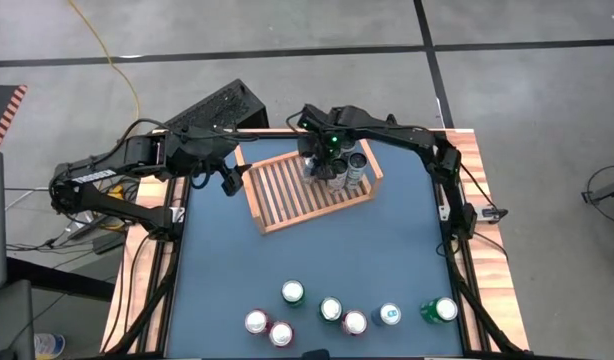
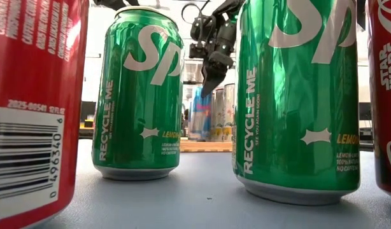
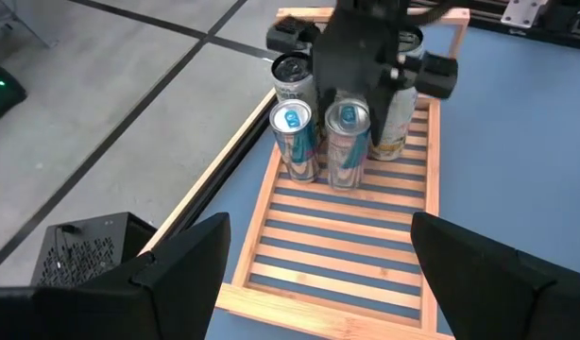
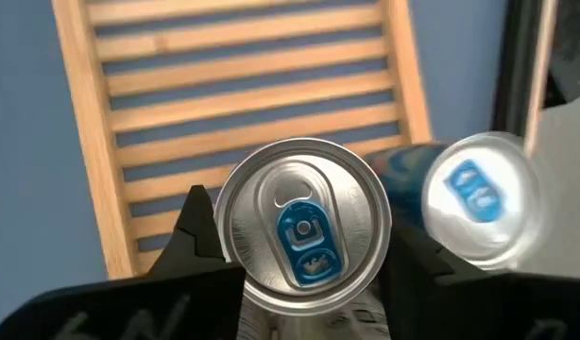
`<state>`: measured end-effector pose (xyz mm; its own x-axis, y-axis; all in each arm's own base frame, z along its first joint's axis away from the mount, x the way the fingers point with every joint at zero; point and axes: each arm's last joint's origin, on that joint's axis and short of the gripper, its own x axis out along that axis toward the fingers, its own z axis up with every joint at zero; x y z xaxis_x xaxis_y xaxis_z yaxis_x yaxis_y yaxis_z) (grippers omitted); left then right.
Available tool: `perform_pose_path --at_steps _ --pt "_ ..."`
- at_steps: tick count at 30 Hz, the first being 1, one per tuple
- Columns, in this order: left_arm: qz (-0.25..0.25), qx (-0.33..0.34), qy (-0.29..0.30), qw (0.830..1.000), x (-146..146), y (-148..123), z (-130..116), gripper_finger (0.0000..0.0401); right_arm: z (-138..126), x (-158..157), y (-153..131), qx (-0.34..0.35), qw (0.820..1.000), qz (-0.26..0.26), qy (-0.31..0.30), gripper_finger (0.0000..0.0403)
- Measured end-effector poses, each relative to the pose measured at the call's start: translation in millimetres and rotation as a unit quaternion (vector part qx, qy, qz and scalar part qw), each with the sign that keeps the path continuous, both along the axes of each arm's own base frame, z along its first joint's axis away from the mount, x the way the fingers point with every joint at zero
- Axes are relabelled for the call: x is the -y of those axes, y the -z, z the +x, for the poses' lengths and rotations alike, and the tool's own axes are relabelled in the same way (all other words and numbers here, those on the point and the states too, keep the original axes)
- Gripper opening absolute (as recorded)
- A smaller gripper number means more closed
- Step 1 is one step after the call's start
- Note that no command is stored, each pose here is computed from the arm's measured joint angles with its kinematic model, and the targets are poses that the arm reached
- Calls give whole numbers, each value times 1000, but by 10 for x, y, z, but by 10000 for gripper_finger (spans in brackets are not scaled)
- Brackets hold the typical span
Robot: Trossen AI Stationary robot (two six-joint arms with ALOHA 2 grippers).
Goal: Place canned beverage on shelf
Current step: Put the blue soda can on the shelf aligned with the other blue soda can
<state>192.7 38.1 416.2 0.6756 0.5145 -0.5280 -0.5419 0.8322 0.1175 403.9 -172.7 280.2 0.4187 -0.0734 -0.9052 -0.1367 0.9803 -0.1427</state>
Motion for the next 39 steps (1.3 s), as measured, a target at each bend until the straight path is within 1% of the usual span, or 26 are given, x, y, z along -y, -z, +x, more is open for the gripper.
perform_pose_path --at_steps 3,6,10,27,39 --pt "2 -1 1 1000 0 0 0 316 -24 17 80 -13 1000 9 4 137" --pt "5 -4 4 1000 0 0 -1 316 -11 19 68 -6 1000 4 2 142" --pt "7 -4 2 1000 -1 0 -1 316 11 27 58 -1 1000 -19 9 143" --pt "10 -5 -4 1000 -4 -1 -3 316 -28 55 70 -15 1000 -16 15 151" --pt "10 -5 -4 1000 -5 -1 -3 316 -36 55 64 -17 1000 -15 16 204"
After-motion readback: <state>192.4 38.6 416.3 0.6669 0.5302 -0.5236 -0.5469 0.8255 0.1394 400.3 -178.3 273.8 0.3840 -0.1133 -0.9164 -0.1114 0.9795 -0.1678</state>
